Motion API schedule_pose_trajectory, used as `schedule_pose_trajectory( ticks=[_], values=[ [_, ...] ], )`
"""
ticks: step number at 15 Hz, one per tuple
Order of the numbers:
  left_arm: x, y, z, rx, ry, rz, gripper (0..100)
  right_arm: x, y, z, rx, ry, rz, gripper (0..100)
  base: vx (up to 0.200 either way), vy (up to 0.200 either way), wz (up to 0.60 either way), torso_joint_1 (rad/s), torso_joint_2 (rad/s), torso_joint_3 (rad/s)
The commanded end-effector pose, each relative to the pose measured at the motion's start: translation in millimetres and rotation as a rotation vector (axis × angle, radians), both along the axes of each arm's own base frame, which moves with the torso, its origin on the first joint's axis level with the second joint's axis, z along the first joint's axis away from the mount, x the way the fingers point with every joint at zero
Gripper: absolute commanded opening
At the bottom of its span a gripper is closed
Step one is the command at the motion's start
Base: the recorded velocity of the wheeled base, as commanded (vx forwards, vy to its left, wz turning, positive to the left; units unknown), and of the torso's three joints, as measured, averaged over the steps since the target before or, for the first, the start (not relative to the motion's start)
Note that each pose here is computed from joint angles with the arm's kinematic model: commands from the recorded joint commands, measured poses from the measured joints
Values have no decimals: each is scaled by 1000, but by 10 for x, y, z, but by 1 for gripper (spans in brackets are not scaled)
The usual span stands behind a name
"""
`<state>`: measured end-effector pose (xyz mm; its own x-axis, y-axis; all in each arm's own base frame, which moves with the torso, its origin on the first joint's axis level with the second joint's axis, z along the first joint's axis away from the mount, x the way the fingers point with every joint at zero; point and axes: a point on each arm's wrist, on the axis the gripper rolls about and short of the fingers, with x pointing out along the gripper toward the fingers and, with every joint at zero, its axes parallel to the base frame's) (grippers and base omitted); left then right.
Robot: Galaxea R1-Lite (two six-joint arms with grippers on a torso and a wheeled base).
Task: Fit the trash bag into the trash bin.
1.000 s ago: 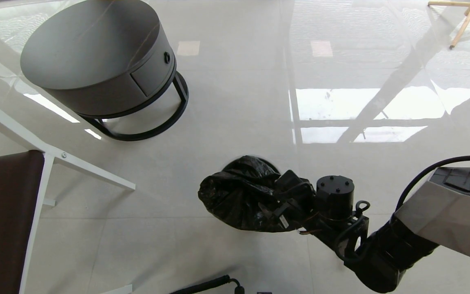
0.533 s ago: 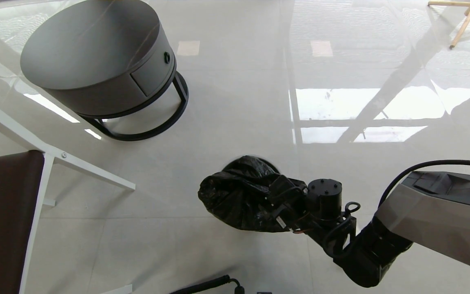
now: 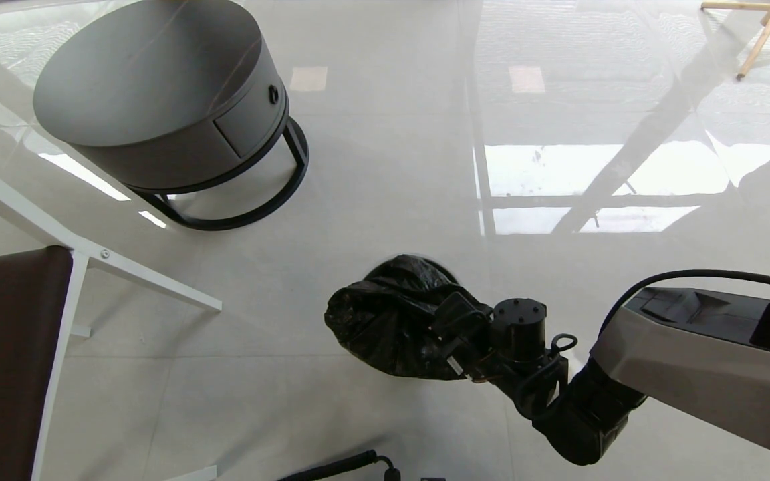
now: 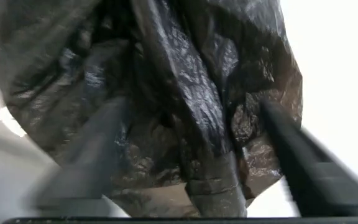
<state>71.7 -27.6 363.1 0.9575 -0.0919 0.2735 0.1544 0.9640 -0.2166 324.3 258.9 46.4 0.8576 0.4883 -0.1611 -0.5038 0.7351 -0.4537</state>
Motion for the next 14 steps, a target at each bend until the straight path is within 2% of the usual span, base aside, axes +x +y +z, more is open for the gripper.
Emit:
schedule_pose_trajectory(
  ticks=[1, 4, 5, 9, 13, 14],
  values=[
    [10, -5, -5, 2, 3, 0, 0, 31, 9, -46, -3, 4, -3, 0, 0, 0, 0, 0, 0, 0],
    [17, -9, -21, 4, 9, 0, 0, 60, -25, -29, 1, -1, -14, 0, 0, 0, 0, 0, 0, 0],
    [24, -12, -37, 7, 14, 0, 0, 116, -56, 34, 20, -25, -29, 0, 0, 0, 0, 0, 0, 0],
    [29, -15, -49, 8, 18, 0, 0, 541, -281, 393, 118, -152, -143, 0, 0, 0, 0, 0, 0, 0],
    [53, -27, -130, 19, 40, 0, 0, 655, -275, 439, 203, -153, -158, 0, 0, 0, 0, 0, 0, 0],
    [75, -38, -164, 17, 30, 1, 0, 710, -234, 477, 250, -154, -157, 0, 0, 0, 0, 0, 0, 0]
  ],
)
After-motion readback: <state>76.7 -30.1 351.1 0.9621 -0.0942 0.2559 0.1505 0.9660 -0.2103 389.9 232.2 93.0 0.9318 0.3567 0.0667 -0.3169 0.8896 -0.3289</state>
